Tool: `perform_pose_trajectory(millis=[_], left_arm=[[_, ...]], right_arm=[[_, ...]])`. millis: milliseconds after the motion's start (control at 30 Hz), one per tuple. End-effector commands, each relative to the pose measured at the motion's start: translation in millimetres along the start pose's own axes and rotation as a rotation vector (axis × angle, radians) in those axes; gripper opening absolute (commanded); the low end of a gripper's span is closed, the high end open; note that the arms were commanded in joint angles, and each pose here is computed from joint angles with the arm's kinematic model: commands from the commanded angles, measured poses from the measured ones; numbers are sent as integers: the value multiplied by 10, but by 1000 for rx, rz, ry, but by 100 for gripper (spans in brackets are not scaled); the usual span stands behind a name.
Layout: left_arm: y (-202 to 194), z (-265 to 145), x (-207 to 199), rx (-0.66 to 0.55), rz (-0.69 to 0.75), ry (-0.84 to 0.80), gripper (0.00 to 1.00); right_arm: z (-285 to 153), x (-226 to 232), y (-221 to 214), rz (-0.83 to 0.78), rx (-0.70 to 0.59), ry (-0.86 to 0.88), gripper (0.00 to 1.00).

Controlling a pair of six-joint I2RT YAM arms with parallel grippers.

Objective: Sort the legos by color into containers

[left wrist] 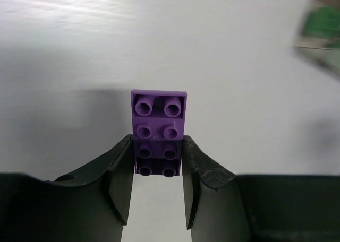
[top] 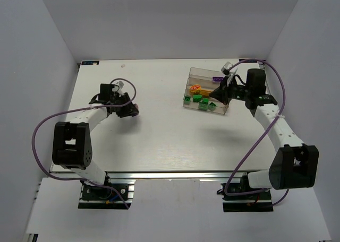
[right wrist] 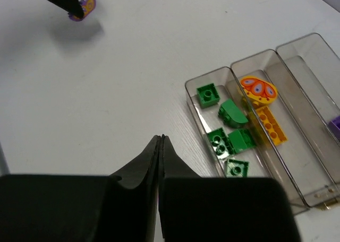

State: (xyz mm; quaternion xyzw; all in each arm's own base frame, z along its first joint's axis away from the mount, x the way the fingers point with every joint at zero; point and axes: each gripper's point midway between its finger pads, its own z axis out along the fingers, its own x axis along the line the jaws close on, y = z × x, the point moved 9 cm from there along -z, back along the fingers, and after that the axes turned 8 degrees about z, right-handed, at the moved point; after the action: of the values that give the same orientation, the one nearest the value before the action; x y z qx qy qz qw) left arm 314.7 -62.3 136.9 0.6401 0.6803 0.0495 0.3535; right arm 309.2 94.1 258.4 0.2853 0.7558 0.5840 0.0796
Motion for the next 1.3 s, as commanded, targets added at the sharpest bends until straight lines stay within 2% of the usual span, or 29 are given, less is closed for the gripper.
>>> perform_pose_trajectory(millis=[0, 67, 100, 133, 167, 200, 267, 300, 333, 367, 400, 433, 533, 700, 867, 1267], left_arm=[[388, -102, -706, -122, -4, -343, 11], [453, 42, -958, -87, -2, -391, 11], [670, 11, -1151, -126, 25, -432, 10], [706, 54, -1335, -112, 41, -463, 10], [730, 236, -1393, -76, 18, -464, 10], [964, 198, -1586, -126, 35, -486, 10], [1073, 330, -1793, -122, -11, -509, 10], [1085, 543, -1807, -101, -49, -499, 10], [1275, 541, -1953, -160, -55, -527, 10], [1340, 591, -2038, -162, -103, -538, 10], [1307, 842, -2079, -136, -124, -529, 10], [1523, 789, -2262, -196, -116, -558, 10], [1693, 1054, -2547, -231, -150, -566, 10], [1739, 1364, -2778, -286, -253, -630, 11], [1693, 1607, -2827, -340, -313, -648, 12], [1592, 1837, -2961, -397, -380, -643, 14]], right_arm=[[-72, -7, 97, 33, -52, -145, 0], [-97, -21, 107, 48, -80, -193, 0], [-109, -48, 112, 57, -90, -243, 0], [-117, -69, 134, 49, -116, -268, 0], [-125, -72, 144, 81, -129, -294, 0], [-149, -127, 164, 98, -149, -373, 0], [-181, -166, 193, 134, -172, -439, 0], [-208, -214, 200, 163, -184, -503, 0], [-222, -221, 212, 192, -198, -532, 0], [-229, -224, 217, 200, -200, -554, 0], [-264, -250, 212, 206, -207, -595, 0], [-277, -247, 210, 213, -213, -609, 0], [-344, -206, 204, 204, -243, -639, 0], [-362, -180, 89, 235, -245, -655, 0], [-389, -140, 8, 254, -246, -656, 0], [-418, -35, -186, 303, -241, -639, 0]])
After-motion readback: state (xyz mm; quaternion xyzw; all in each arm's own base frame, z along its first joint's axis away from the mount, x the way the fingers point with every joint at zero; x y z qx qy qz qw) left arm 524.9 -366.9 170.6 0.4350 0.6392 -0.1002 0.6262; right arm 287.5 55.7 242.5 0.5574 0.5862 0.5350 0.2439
